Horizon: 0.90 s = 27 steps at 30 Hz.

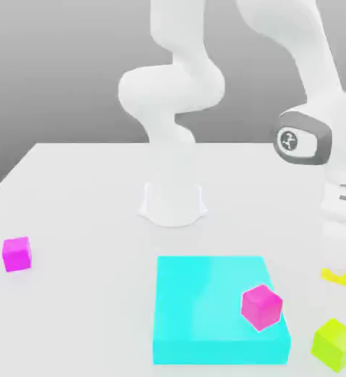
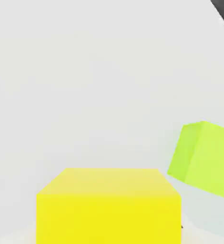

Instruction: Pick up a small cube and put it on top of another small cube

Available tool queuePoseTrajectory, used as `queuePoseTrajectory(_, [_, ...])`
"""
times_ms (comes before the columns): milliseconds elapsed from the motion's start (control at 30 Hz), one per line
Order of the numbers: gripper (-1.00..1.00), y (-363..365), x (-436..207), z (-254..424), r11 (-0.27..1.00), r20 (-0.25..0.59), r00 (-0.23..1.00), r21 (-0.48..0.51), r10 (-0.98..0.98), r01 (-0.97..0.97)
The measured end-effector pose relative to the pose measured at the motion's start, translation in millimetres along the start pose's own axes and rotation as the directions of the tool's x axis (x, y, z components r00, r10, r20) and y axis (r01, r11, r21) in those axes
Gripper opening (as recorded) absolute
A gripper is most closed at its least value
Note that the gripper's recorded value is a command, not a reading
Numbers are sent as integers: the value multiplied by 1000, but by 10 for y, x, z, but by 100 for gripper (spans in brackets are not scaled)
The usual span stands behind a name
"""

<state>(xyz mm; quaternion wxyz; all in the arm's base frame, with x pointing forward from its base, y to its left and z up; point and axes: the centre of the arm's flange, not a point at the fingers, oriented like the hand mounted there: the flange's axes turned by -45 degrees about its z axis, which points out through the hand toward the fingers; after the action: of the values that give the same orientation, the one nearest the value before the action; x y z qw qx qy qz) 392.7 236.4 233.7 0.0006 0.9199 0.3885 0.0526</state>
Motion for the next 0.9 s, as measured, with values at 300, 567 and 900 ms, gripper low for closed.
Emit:
queuePoseTrajectory(300, [-100,1967,-1198,-164,715,-2,717,-73,697,-695])
queuePoseTrajectory(567, [-100,2935,-2978,-353,73,-31,77,-108,997,-991])
queuePoseTrajectory(900, [-100,2883,-5269,-629,-722,-75,-718,-81,692,-687])
